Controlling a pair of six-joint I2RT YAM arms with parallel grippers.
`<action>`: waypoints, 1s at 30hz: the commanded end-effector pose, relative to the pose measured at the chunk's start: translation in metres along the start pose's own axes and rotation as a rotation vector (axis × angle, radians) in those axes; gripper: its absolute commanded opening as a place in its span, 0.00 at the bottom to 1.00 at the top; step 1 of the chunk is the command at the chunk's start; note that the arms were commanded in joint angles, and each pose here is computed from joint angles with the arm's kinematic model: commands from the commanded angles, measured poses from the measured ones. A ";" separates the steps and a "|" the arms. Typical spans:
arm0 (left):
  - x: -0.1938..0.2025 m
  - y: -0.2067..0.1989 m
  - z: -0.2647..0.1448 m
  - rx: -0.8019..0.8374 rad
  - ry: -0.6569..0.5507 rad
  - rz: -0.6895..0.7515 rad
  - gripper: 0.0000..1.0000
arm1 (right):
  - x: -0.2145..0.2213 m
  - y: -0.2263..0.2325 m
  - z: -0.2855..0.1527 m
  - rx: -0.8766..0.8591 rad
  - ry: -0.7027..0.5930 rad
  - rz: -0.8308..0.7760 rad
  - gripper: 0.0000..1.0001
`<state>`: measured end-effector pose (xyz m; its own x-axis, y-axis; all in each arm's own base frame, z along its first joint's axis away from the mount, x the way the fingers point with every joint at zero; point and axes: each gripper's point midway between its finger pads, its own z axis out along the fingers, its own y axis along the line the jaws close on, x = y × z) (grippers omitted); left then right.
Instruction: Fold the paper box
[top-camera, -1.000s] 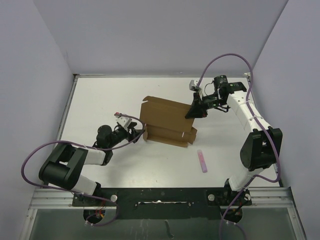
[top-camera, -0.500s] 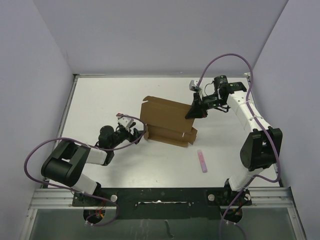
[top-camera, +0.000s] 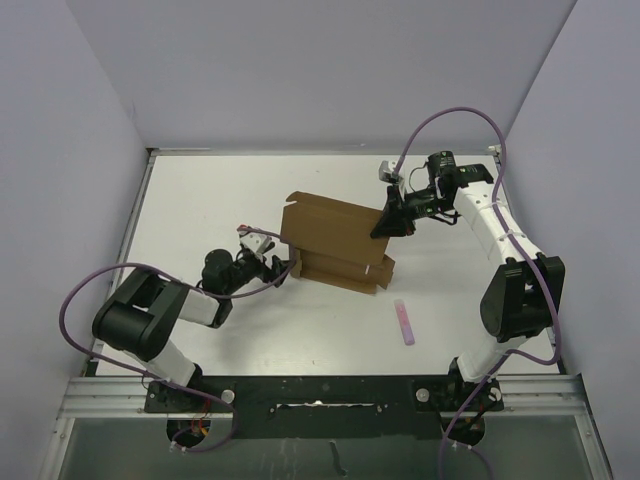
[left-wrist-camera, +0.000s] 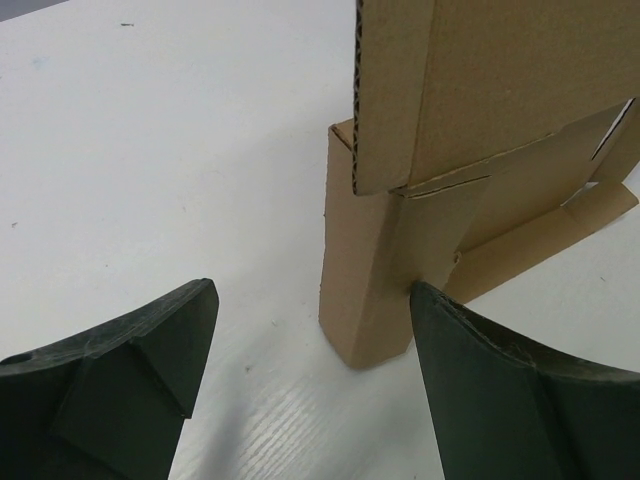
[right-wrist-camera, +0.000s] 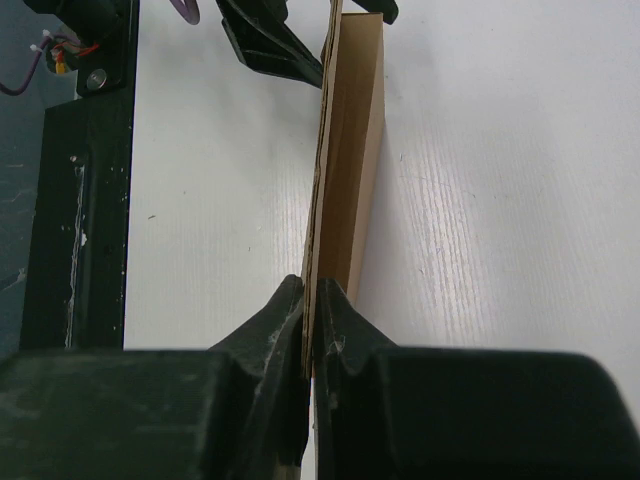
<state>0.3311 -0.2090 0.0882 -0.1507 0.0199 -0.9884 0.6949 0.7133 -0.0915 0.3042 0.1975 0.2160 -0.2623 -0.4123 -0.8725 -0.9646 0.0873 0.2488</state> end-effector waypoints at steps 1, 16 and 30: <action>-0.029 0.000 0.015 -0.001 -0.107 0.044 0.77 | -0.007 0.005 0.003 -0.023 -0.022 -0.028 0.00; -0.023 0.008 0.027 -0.128 -0.104 0.024 0.57 | -0.006 0.007 0.005 -0.037 -0.025 -0.018 0.00; -0.024 0.001 0.037 -0.115 -0.111 0.004 0.31 | -0.007 0.006 0.005 -0.031 -0.025 -0.012 0.00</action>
<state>0.3479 -0.2267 0.0817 -0.1524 0.0050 -0.9883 0.6180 0.7808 -0.0914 0.3024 0.2000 0.2151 -0.2677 -0.4111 -0.8714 -0.9628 0.0786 0.2587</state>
